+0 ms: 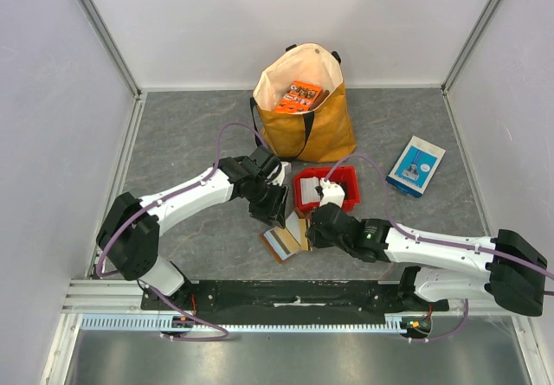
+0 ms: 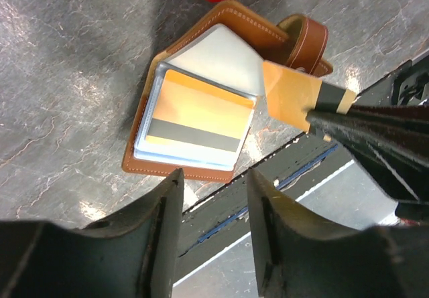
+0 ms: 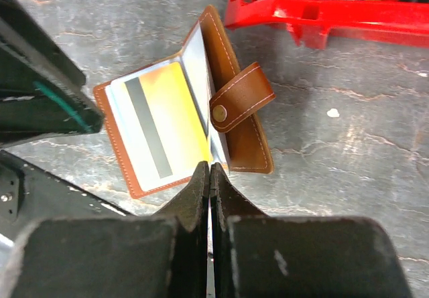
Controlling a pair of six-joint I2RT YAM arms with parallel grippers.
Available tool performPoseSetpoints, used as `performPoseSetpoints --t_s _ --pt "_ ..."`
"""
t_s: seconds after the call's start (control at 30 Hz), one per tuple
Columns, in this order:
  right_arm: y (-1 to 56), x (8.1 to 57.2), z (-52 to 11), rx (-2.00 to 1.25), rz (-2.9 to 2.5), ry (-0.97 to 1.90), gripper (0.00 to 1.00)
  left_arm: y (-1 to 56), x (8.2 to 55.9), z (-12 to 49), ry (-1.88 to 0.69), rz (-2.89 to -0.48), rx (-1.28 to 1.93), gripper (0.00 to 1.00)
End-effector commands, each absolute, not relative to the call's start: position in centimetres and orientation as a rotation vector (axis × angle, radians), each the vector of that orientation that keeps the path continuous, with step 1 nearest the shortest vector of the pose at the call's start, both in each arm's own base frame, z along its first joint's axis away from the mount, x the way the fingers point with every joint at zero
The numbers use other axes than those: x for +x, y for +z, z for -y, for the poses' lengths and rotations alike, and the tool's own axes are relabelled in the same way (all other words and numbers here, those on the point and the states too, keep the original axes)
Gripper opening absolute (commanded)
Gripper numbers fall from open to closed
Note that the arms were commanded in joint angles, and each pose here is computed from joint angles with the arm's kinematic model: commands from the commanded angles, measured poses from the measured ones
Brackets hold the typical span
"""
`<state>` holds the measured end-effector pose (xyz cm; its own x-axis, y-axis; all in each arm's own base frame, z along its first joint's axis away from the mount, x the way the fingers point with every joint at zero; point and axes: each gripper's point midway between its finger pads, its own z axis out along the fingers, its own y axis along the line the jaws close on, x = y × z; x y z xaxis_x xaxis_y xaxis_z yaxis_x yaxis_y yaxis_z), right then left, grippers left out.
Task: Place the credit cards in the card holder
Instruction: Open the card holder at the center of the board, then turn over the card slot in the card holder.
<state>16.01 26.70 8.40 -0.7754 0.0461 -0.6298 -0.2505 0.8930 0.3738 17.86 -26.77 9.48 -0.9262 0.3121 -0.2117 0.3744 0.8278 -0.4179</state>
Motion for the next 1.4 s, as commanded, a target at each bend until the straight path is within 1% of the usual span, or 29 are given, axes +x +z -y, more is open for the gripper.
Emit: performPoseSetpoints --t_s 0.0,0.07,0.13,0.2,0.27,0.37,0.53,0.67,0.73,0.9,1.1,1.17,1.23,1.37 --pt "7.7 16.5 -25.1 -0.146 -2.388 0.532 0.0 11.0 18.5 27.3 -0.733 -2.794 0.563 0.51" --pt "7.0 16.5 -24.5 -0.145 -2.405 0.517 0.0 11.3 18.6 26.8 -0.712 -2.769 0.522 0.54" --pt "6.7 16.6 -24.1 -0.149 -2.412 0.513 0.0 11.8 18.6 26.2 -0.702 -2.738 0.468 0.55" --pt "6.6 16.8 -23.8 -0.148 -2.413 0.505 0.0 11.9 18.5 25.4 -0.696 -2.705 0.389 0.59" --pt "6.6 17.0 -23.6 -0.158 -2.413 0.504 0.0 10.7 17.6 24.4 -0.709 -2.696 0.3 0.6" --pt "6.6 17.3 -23.5 -0.16 -2.413 0.51 0.0 10.0 16.5 23.7 -0.791 -2.646 0.144 0.61" --pt "6.5 17.5 -23.6 -0.164 -2.422 0.514 0.0 11.2 15.9 24.1 -1.029 -2.473 -0.077 0.63" --pt "6.1 17.5 -23.4 -0.163 -2.431 0.51 0.0 10.3 14.8 24.7 -1.151 -2.444 -0.217 0.64" --pt "6.2 17.5 -23.3 -0.165 -2.431 0.512 0.0 9.7 14.8 24.9 -1.159 -2.423 -0.297 0.64" --pt "6.2 17.6 -23.1 -0.157 -2.429 0.515 0.0 8.6 15.1 24.8 -1.165 -2.362 -0.518 0.64" --pt "6.3 17.7 -23.0 -0.153 -2.43 0.52 0.0 7.9 15.0 25.6 -1.156 -2.294 -0.655 0.64" --pt "6.2 17.7 -22.9 -0.154 -2.431 0.518 0.0 7.7 14.7 26.5 -1.163 -2.286 -0.661 0.62" --pt "6.2 17.6 -22.9 -0.156 -2.434 0.519 0.0 7.4 14.5 27.3 -1.17 -2.287 -0.673 0.58" --pt "6.2 17.7 -22.8 -0.156 -2.434 0.521 0.0 7.3 14.1 28.0 -1.155 -2.269 -0.704 0.54"
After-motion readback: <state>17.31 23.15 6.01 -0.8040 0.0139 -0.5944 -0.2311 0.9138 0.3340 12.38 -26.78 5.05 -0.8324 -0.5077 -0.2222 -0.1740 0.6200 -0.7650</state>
